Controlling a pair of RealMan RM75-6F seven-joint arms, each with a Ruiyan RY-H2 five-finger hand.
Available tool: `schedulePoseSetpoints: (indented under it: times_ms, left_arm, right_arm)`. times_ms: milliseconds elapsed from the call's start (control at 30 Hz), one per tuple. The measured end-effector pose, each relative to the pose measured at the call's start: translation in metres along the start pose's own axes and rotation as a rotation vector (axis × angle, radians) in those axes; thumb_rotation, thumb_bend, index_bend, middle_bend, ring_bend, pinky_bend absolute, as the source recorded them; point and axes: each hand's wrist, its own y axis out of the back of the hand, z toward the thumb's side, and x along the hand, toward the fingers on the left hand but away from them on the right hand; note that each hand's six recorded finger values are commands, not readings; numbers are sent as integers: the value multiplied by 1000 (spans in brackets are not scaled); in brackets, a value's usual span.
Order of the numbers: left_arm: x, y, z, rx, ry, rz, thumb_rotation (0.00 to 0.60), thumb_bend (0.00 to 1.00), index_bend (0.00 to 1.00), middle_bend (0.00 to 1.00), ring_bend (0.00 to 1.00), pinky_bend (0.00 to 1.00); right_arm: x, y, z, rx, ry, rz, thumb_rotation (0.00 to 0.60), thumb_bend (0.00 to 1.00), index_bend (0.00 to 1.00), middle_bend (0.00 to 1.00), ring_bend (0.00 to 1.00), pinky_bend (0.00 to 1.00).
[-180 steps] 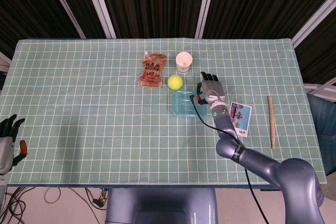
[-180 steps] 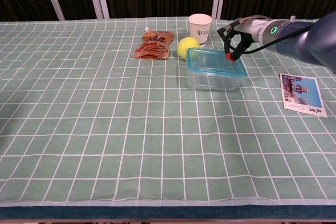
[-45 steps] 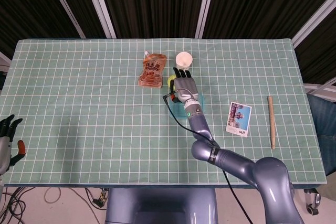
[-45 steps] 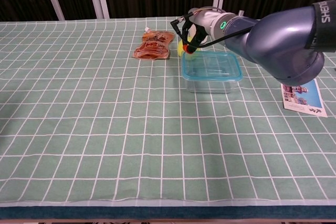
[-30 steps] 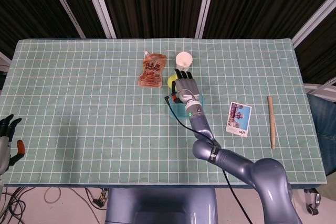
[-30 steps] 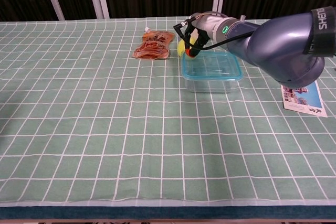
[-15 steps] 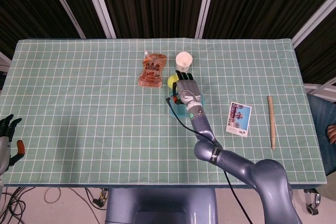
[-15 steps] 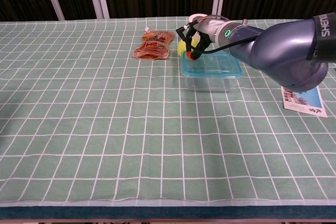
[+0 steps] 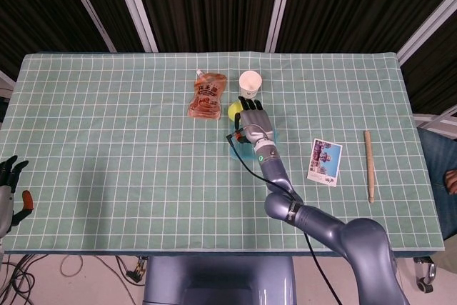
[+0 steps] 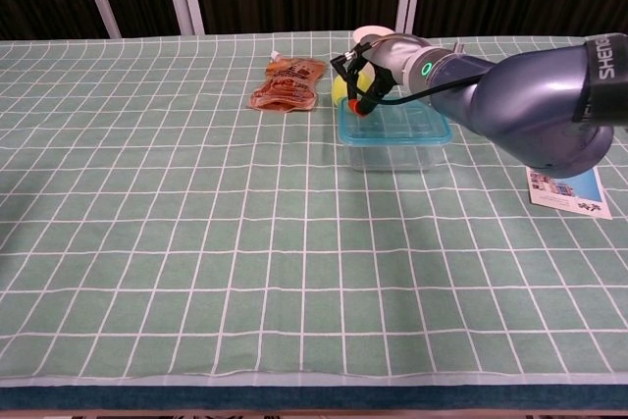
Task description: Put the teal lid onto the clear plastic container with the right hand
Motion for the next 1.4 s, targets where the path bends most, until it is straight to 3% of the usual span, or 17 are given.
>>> schedulePoseSetpoints:
  times_ms: [1400]
  left_arm:
    - [1, 1, -1, -2, 3, 4, 600, 643, 111, 0, 0, 0]
  right_arm:
    - [0, -16, -7, 74, -11, 43, 600, 531, 663, 27, 0, 0]
